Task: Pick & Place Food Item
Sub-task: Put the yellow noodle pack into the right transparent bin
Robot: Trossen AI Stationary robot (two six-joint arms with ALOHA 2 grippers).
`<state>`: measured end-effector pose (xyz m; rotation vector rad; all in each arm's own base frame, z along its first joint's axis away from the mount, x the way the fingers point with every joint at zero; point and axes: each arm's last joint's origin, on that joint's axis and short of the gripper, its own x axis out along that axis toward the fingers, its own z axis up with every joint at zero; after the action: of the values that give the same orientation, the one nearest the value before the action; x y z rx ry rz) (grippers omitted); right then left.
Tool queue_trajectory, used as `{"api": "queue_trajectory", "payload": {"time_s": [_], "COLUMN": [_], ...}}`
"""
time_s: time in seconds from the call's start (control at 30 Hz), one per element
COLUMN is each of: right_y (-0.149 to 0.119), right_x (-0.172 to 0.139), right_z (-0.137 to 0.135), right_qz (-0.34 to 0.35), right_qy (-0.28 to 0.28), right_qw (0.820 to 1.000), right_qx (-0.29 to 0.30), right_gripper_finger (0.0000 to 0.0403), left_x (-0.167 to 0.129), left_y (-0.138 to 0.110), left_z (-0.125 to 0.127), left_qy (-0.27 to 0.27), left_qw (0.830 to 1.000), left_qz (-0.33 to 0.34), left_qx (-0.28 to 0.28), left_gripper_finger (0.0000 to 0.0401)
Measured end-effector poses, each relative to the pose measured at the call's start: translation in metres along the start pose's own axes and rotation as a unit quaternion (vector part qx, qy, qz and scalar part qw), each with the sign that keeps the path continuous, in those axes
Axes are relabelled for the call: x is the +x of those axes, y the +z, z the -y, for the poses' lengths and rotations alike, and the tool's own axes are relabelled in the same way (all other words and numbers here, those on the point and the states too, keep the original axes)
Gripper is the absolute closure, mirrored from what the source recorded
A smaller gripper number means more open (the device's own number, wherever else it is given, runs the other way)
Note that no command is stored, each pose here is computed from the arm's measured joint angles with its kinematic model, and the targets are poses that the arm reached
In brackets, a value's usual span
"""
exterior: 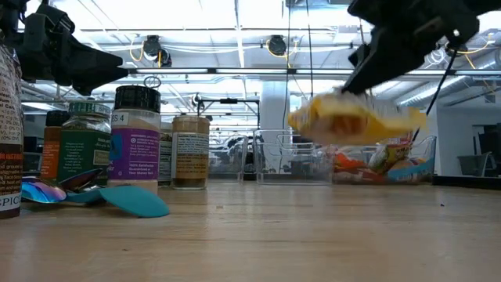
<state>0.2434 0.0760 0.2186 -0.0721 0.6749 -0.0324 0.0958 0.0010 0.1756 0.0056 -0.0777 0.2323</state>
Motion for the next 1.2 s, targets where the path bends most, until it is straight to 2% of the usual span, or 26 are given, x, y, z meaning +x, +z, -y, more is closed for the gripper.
{"api": "queue_trajectory", "payload": {"time_s": [0.3, 0.63, 0.83, 1.0, 1.2], "right_y": [0.011, 0.002, -0.008, -0.022, -0.038], "right_x": [-0.038, -0.07, -0.085, -0.099, -0.111], "right_z": [0.04, 0.106, 0.15, 0.188, 0.224], "right_qz": [0.04, 0.025, 0.004, -0.025, -0.076], "right_qy": [-0.044, -0.168, -0.266, -0.35, -0.422], "right_qw": [0.998, 0.984, 0.961, 0.931, 0.899], "right_qx": [0.024, 0.051, 0.079, 0.101, 0.084], "right_gripper_finger": [0.0381, 0.0381, 0.0381, 0.0381, 0.0381], "left_x": [0.0, 0.0, 0.0, 0.0, 0.0], "left_y": [0.0, 0.0, 0.0, 0.0, 0.0], "left_z": [0.0, 0.0, 0.0, 0.0, 0.0], "left_qy": [0.0, 0.0, 0.0, 0.0, 0.0], "left_qw": [1.0, 1.0, 1.0, 1.0, 1.0], "left_qz": [0.0, 0.0, 0.0, 0.0, 0.0], "left_qx": [0.0, 0.0, 0.0, 0.0, 0.0], "left_gripper_finger": [0.0173, 0.0173, 0.0173, 0.0173, 0.0173]}}
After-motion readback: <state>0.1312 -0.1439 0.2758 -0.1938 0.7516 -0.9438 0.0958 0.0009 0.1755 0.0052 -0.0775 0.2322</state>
